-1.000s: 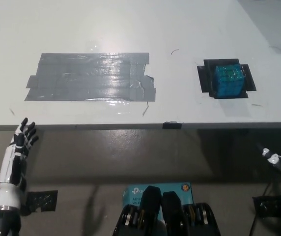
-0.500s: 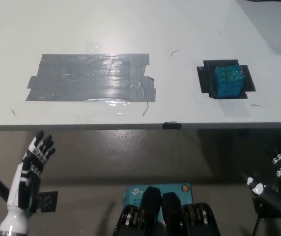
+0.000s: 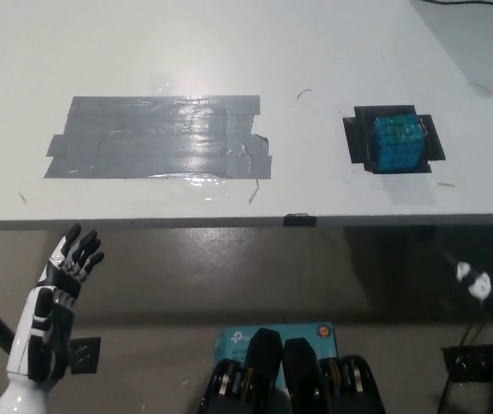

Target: A rubick's cube is kept in the black marked spot on the table and the robot uses its right arm to pick it up and hands it to a person

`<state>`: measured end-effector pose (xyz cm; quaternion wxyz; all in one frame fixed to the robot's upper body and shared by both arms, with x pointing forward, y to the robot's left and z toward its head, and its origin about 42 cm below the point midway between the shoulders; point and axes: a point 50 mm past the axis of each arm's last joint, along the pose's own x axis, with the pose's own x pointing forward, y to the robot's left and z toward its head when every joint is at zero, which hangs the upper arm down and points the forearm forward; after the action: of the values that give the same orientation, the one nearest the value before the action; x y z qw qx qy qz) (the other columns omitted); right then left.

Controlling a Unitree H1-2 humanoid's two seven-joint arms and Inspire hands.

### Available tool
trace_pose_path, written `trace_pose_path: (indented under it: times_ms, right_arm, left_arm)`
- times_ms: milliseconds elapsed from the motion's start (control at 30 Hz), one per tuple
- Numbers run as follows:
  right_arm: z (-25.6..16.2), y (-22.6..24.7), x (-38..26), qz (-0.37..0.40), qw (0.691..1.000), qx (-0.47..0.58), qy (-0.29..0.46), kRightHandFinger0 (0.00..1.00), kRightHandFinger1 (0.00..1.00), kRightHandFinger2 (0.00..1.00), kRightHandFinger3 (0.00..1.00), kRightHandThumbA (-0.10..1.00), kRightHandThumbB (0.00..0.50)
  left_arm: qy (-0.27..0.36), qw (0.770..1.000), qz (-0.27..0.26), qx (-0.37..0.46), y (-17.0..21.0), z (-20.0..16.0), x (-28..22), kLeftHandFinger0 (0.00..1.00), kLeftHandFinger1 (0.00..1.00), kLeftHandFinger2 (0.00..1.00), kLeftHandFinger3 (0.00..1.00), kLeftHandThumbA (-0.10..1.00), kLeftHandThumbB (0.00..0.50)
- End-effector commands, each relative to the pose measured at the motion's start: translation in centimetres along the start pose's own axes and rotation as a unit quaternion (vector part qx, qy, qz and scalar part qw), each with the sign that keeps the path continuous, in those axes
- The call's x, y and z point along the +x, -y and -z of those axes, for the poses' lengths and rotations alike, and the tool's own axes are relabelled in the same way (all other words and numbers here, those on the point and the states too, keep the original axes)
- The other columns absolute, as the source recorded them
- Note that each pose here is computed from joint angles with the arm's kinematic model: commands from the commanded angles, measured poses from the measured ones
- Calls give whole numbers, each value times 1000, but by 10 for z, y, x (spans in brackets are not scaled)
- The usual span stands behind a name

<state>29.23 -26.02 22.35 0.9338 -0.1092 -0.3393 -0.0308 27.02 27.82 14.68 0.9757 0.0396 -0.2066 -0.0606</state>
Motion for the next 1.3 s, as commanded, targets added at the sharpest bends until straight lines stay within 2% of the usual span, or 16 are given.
trace_pose_path:
  times_ms: [0, 167, 333, 433, 600, 667, 767, 967, 1067, 1200, 1267]
  right_arm:
    - [-17, -2, 52, 6, 998, -58, -16, 1000, 1000, 1000, 1000, 947, 320]
    - [-6, -12, 84, -17, 995, -74, -62, 1000, 1000, 1000, 1000, 881, 314]
    - [22, -21, 137, -32, 990, -90, -100, 1000, 1000, 1000, 1000, 823, 354]
    - [36, -26, 161, -30, 987, -99, -126, 1000, 1000, 1000, 1000, 829, 377]
    - [65, -41, 188, -34, 980, -107, -161, 1000, 1000, 1000, 1000, 787, 350]
    - [78, -48, 198, -36, 977, -102, -183, 1000, 1000, 1000, 1000, 792, 365]
    - [97, -57, 207, -35, 971, -92, -219, 1000, 1000, 1000, 1000, 801, 396]
    - [126, -65, 205, -42, 958, -103, -264, 1000, 1000, 1000, 1000, 826, 376]
    - [135, -66, 202, -48, 952, -104, -284, 1000, 1000, 1000, 1000, 844, 391]
    - [143, -65, 193, -49, 949, -103, -294, 1000, 1000, 1000, 1000, 828, 380]
    - [147, -65, 187, -46, 948, -98, -300, 1000, 1000, 1000, 1000, 831, 395]
  left_arm:
    - [24, 1000, -11, 6, -2, -11, 2, 1000, 1000, 1000, 1000, 970, 149]
    - [25, 1000, -11, 6, -1, -12, 0, 1000, 1000, 1000, 1000, 959, 158]
    - [27, 1000, -3, 6, 0, -14, -2, 1000, 1000, 1000, 1000, 947, 147]
    - [26, 1000, -4, 7, 0, -16, -2, 1000, 1000, 1000, 1000, 942, 163]
    - [35, 999, -3, 3, 3, -19, -3, 1000, 1000, 1000, 1000, 925, 141]
    - [38, 999, 0, 6, 4, -19, -2, 1000, 1000, 1000, 1000, 930, 140]
    - [39, 999, 4, 7, 5, -21, -1, 1000, 1000, 1000, 1000, 932, 138]
    - [41, 999, 16, 13, 7, -24, -1, 1000, 1000, 1000, 1000, 941, 145]
    - [42, 999, 18, 14, 8, -25, 0, 1000, 1000, 1000, 1000, 940, 149]
    - [44, 999, 20, 18, 7, -25, 2, 1000, 1000, 1000, 1000, 944, 162]
    - [43, 999, 22, 15, 6, -24, 1, 1000, 1000, 1000, 1000, 942, 154]
